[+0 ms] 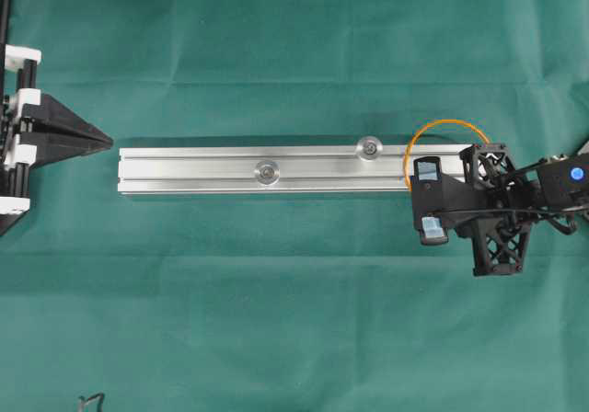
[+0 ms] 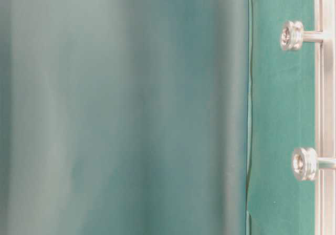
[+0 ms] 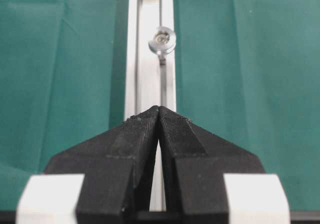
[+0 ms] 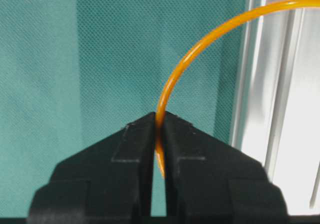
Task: Hook the rubber onto the shaft.
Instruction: 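Lift the band and pull it left along the bar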
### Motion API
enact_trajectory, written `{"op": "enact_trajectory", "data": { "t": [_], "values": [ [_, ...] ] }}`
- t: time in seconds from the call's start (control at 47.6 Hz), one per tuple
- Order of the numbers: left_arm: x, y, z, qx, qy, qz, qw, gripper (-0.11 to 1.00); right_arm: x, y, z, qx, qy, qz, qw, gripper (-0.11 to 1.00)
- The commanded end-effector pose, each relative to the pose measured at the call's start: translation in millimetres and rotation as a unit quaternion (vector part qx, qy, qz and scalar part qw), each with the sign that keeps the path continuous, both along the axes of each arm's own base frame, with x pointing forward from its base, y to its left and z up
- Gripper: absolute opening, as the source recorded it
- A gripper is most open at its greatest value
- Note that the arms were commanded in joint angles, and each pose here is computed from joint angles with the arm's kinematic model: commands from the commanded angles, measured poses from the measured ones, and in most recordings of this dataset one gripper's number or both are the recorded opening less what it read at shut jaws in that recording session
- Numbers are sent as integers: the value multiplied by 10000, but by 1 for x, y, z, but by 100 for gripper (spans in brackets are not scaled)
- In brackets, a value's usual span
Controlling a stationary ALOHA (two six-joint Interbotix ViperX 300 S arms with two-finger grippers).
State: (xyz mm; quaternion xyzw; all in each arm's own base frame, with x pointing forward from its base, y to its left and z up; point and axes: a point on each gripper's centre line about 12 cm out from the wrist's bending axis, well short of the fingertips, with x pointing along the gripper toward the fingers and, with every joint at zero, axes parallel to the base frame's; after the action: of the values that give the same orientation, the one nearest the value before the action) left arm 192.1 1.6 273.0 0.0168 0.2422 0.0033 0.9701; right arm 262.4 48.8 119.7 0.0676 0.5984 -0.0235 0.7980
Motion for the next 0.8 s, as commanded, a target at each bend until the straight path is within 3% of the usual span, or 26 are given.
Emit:
{"op": "enact_trajectory", "data": {
  "t": [0.0, 0.483, 0.777],
  "values": [
    [4, 1, 11, 0, -138, 14, 9999, 0, 6, 2, 7, 17, -145, 26, 9999, 6],
    [4, 1, 11, 0, -138, 14, 9999, 0, 6, 1, 35, -22, -200, 49, 9998, 6],
    [4, 1, 11, 0, -138, 14, 9999, 0, 10, -4, 69, -291, -229, 154, 9992, 6]
  ]
}}
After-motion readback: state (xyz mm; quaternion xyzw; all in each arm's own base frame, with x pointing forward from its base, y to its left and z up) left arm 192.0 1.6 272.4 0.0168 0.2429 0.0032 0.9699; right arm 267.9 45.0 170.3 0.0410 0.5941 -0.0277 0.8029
